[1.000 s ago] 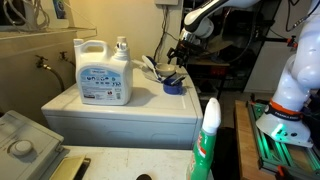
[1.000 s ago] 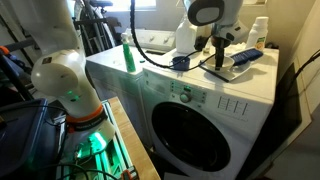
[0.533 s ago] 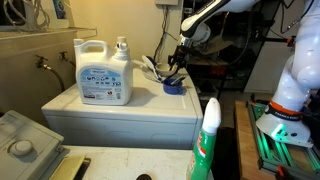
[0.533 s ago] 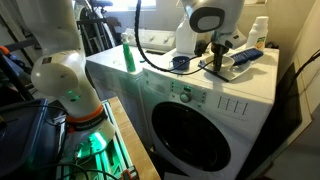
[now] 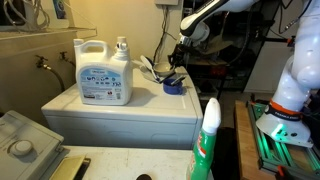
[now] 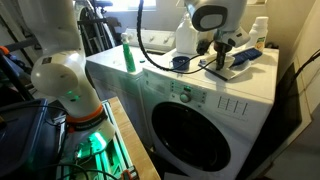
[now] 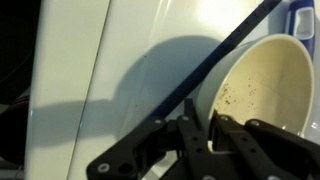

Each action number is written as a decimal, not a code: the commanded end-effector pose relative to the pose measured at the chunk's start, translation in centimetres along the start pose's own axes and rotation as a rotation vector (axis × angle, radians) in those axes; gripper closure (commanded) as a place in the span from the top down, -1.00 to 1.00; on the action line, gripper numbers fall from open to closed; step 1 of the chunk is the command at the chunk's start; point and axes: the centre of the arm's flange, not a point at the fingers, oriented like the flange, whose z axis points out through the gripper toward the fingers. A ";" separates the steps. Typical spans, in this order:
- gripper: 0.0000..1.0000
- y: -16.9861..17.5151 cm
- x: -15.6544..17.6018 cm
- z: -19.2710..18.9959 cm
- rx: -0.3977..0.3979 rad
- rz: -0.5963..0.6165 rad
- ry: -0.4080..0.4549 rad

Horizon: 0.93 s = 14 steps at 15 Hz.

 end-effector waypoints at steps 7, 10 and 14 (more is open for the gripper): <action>-0.92 1.1 -0.1 -2.8 0.138 -0.012 -0.004; -0.92 2.0 -0.6 -4.7 0.189 -0.064 -0.006; -0.92 -2.2 -3.3 -5.2 0.221 -0.296 -0.084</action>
